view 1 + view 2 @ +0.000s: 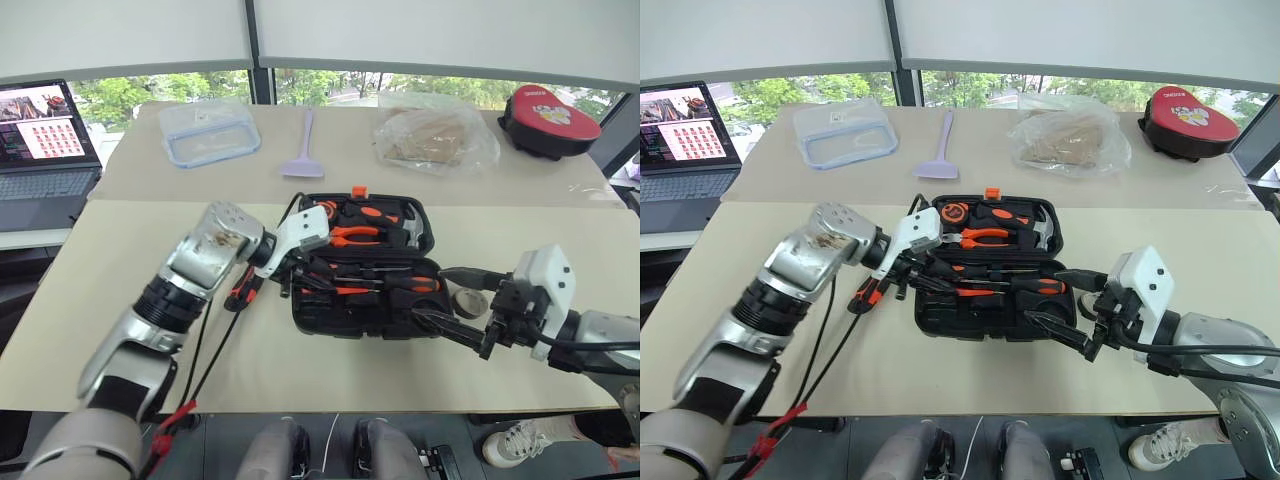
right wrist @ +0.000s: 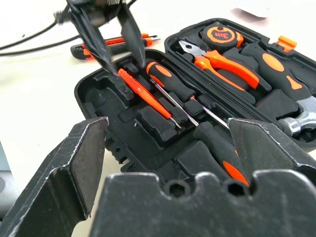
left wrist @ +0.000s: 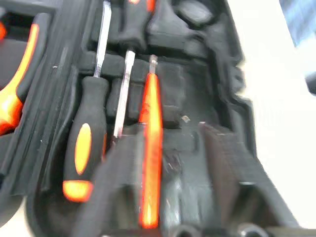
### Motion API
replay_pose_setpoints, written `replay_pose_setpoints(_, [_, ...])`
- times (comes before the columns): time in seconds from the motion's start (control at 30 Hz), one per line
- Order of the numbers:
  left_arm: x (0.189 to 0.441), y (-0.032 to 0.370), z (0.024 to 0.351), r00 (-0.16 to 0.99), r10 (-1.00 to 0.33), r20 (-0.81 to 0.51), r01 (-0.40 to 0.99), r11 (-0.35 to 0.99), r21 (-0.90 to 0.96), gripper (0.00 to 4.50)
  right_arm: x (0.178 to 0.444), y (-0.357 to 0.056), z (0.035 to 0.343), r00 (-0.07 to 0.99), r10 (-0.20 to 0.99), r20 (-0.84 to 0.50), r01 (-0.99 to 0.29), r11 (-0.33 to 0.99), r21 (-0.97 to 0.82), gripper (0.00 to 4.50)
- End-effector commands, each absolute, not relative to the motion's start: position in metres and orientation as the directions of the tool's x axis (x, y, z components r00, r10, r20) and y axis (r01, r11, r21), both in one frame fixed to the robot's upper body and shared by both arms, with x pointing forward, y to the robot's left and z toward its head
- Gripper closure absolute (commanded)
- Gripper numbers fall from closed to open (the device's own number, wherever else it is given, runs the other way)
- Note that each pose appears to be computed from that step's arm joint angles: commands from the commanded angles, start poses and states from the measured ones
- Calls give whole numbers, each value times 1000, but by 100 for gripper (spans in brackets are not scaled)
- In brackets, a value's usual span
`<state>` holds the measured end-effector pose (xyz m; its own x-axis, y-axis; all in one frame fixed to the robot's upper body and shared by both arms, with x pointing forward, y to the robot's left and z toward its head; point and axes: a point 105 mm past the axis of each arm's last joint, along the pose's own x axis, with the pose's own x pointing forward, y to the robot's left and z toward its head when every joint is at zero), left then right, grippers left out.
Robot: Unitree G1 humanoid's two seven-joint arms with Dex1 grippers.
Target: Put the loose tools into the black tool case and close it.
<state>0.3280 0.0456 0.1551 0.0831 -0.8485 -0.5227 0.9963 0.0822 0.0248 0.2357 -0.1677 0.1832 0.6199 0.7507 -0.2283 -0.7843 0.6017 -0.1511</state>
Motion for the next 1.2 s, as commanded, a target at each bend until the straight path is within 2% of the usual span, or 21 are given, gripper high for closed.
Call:
replay_pose_setpoints(0.03, [340, 46, 160, 149, -893, -425, 987, 162, 7, 447, 235, -165, 190, 615, 760, -213, -789, 586, -187, 0])
replay_pose_setpoints(0.23, [340, 48, 140, 181, -906, -382, 977, 210, -36, 447, 232, -160, 187, 599, 770, -218, -800, 575, -169, 0])
replay_pose_setpoints(0.5, [322, 65, 98, 165, -848, -503, 985, 172, 34, 447, 231, -159, 184, 605, 766, -218, -796, 584, -158, 0])
replay_pose_setpoints(0.63, [331, 73, 92, 220, -822, -525, 975, 209, 81, 447, 234, -161, 183, 612, 760, -219, -791, 593, -153, 0])
replay_pose_setpoints(0.7, [335, 73, 96, 239, -827, -509, 971, 213, 109, 447, 235, -161, 183, 613, 760, -217, -790, 594, -152, 0])
replay_pose_setpoints(0.87, [337, 63, 135, 220, -906, -363, 975, 207, 75, 447, 236, -161, 183, 607, 765, -218, -795, 589, -145, 0])
replay_pose_setpoints(1.1, [333, 59, 131, 207, -902, -378, 978, 177, 112, 447, 239, -160, 182, 602, 768, -218, -798, 585, -145, 0])
replay_pose_setpoints(1.2, [336, 72, 146, 255, -907, -334, 967, 230, 112, 447, 239, -159, 184, 594, 774, -222, -805, 573, -155, 0])
